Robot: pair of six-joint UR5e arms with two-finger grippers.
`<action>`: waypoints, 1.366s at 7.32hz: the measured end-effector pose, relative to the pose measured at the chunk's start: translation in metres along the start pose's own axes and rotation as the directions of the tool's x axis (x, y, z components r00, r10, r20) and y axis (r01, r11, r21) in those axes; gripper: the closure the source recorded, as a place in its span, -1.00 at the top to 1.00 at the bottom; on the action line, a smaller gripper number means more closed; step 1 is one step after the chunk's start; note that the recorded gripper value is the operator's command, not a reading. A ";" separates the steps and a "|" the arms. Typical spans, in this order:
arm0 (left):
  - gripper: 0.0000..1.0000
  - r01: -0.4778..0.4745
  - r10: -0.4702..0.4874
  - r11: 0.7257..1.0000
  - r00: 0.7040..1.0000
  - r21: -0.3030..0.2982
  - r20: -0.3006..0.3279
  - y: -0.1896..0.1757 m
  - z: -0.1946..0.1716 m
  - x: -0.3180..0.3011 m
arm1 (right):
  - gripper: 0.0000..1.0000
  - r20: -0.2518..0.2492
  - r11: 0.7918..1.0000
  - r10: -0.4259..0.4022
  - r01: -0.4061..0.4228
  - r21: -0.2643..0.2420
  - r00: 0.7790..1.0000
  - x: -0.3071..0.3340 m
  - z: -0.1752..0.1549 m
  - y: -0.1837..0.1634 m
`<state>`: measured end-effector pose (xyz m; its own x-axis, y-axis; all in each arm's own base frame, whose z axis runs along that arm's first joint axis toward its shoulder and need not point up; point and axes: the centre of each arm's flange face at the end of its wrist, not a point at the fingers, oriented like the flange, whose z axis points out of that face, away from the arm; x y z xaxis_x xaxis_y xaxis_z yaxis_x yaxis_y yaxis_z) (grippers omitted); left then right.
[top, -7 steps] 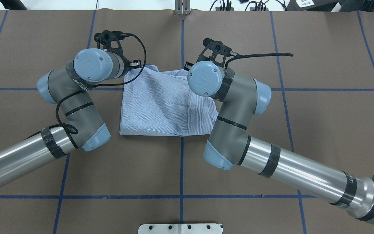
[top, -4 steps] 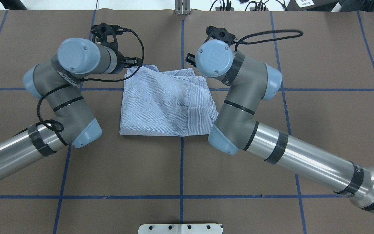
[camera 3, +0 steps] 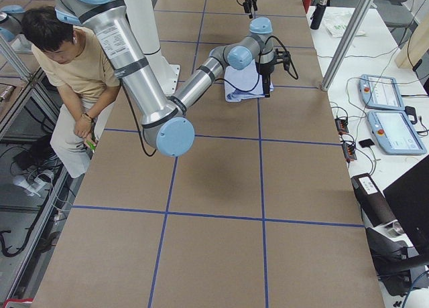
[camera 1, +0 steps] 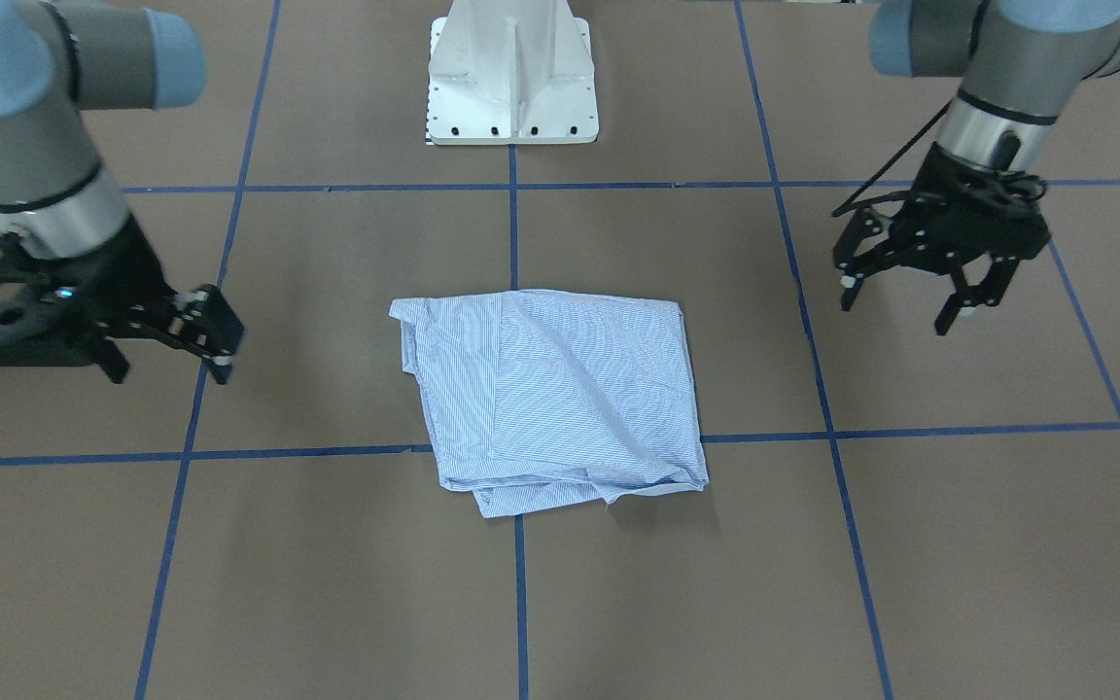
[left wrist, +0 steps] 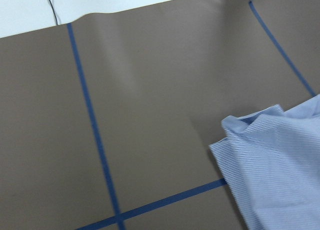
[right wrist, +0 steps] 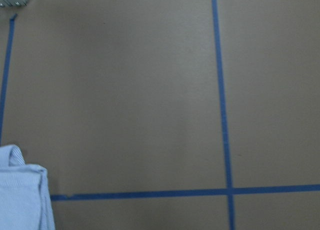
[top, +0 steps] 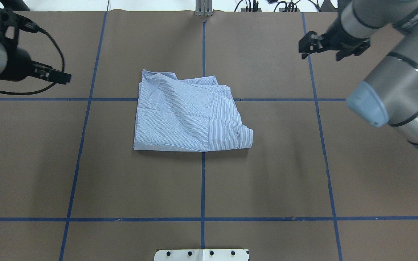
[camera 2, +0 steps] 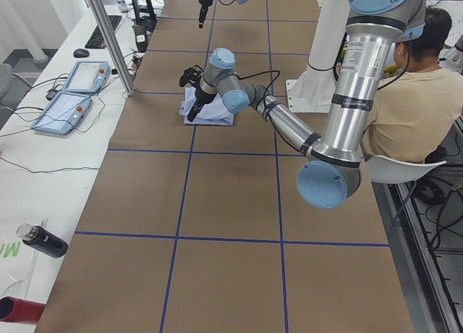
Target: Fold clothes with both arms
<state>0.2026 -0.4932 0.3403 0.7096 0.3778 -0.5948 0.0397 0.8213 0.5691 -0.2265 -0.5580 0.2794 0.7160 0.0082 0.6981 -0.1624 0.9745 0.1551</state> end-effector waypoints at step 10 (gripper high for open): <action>1.00 0.069 -0.066 0.978 0.998 -0.196 0.021 0.208 -0.065 -0.330 | 1.00 -0.056 0.983 -0.064 0.053 -0.173 0.996 0.464 0.033 0.156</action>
<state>-0.0688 -0.4192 0.6185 0.7197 0.3137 -0.6194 -0.0499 0.9132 0.4045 0.0580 -0.4099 0.6512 0.7620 -0.0412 0.6463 -0.0040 0.9977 0.0684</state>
